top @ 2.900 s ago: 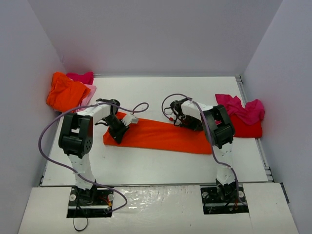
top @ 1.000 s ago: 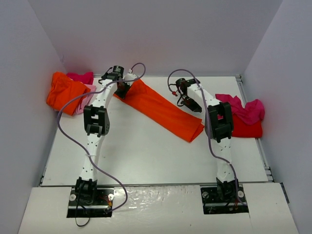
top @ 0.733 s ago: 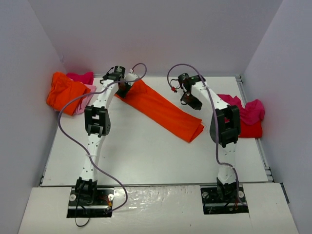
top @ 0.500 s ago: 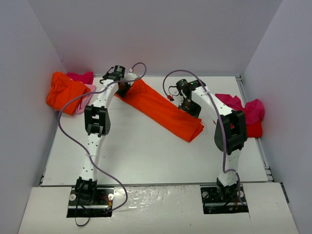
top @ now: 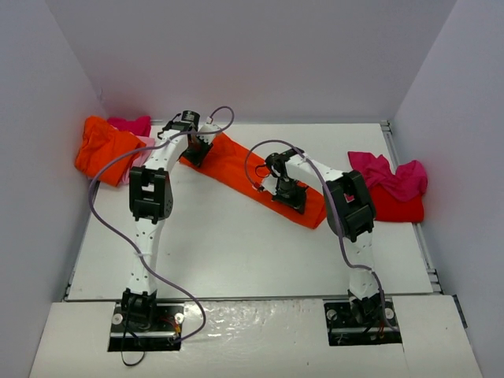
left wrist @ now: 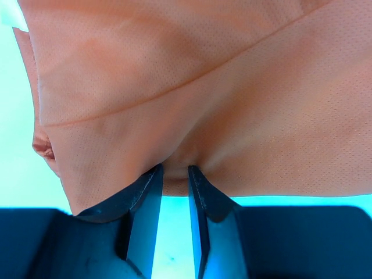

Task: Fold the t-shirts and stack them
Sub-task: Fold the tshirt

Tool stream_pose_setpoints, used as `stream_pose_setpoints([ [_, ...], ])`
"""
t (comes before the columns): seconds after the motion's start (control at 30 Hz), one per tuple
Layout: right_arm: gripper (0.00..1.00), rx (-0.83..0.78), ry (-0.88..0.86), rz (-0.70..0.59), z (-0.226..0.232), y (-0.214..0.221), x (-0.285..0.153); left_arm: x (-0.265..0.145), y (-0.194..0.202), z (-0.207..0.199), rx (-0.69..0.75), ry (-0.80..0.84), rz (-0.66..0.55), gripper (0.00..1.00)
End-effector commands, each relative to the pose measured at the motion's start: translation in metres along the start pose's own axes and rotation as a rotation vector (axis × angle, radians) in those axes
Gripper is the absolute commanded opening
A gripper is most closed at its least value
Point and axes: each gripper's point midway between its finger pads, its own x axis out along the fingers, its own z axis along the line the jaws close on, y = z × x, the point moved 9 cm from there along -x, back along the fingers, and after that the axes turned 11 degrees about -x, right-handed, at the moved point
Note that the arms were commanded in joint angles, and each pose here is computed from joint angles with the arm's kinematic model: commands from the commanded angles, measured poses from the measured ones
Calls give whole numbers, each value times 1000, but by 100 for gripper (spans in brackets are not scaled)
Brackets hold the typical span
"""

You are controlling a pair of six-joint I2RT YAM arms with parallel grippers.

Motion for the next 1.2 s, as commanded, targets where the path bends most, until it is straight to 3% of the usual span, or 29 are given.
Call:
stream_pose_setpoints([
  [0.0,0,-11,5,-3,-6,-5,-3,-30,-4,-4,25,-5,-18,19],
  [0.07,0,-14,26,12,-8,-5,0,-30,-1,-4,19,-7,-22,10],
  [0.47,0,-82,-65,56,11,-16,31,-14,-4,0,32,2,-3,10],
  [0.8,0,-355,-150,56,92,-86,41,9,-9,5,13,-15,16,13],
  [1.17,0,-559,-218,-116,168,-169,1,5,-18,11,-2,-57,-27,14],
])
